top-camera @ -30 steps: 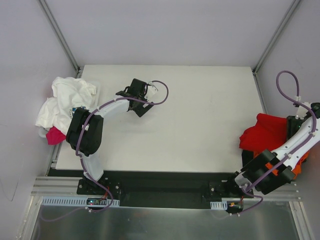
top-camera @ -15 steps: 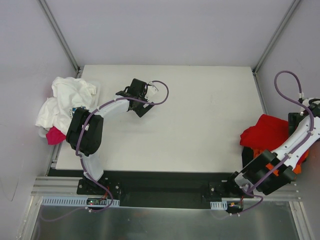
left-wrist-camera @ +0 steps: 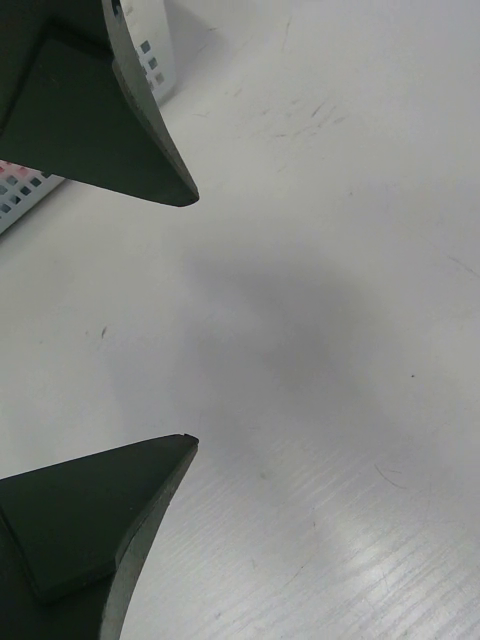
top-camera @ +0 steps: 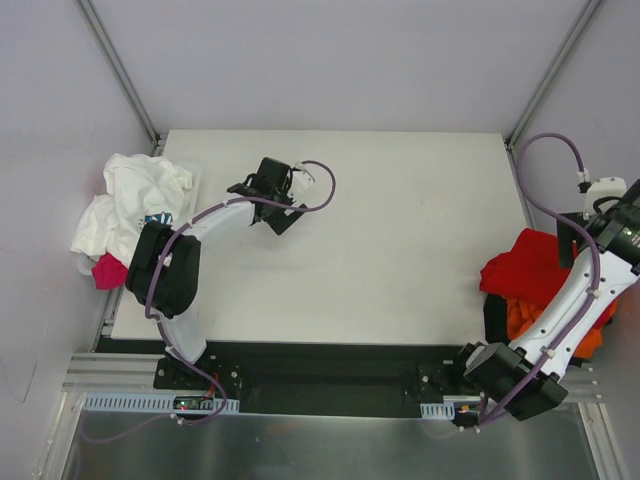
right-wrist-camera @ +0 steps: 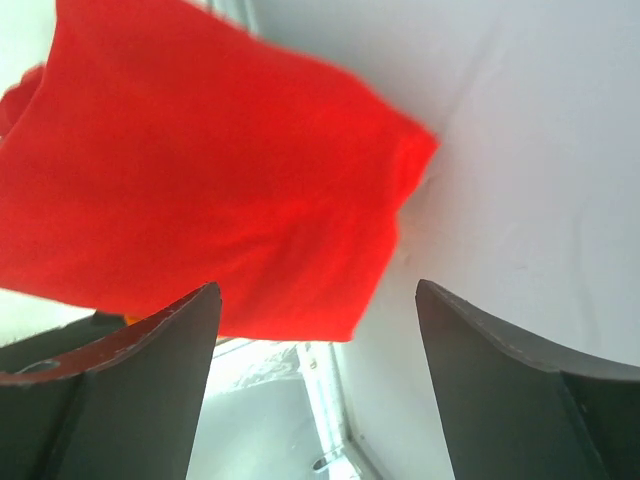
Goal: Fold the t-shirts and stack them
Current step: Put the neatly folded tshirt into the corner of the board with the right arm
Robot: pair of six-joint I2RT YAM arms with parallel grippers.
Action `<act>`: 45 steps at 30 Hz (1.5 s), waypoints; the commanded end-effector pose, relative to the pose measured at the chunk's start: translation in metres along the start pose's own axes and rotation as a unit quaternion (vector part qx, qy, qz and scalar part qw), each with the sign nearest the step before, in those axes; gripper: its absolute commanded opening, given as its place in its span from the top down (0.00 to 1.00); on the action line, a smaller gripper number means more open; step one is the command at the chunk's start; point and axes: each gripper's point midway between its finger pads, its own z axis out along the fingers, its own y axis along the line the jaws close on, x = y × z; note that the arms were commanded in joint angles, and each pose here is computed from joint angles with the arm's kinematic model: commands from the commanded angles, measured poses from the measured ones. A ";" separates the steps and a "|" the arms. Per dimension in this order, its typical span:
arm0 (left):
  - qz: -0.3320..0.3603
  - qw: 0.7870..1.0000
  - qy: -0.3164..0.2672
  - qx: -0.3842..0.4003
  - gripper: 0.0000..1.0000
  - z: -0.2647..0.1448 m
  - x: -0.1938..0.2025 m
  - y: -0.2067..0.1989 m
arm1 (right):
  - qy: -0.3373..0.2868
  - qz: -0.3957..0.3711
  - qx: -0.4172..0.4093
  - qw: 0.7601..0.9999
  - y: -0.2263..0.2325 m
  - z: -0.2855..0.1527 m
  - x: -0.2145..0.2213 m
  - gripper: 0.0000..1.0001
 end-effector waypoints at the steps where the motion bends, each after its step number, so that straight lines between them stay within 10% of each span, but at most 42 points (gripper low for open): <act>1: -0.011 0.999 -0.033 -0.020 0.01 -0.025 -0.014 0.009 | 0.032 0.006 -0.041 0.999 0.030 0.021 0.025 0.18; 24: -0.009 1.000 -0.021 -0.016 0.01 -0.023 0.000 0.002 | 0.163 -0.020 -0.086 0.983 0.065 0.122 0.117 0.21; 45: -0.014 0.999 -0.018 -0.026 0.01 -0.021 -0.003 0.007 | 0.006 0.002 -0.086 0.996 0.052 0.011 0.040 0.18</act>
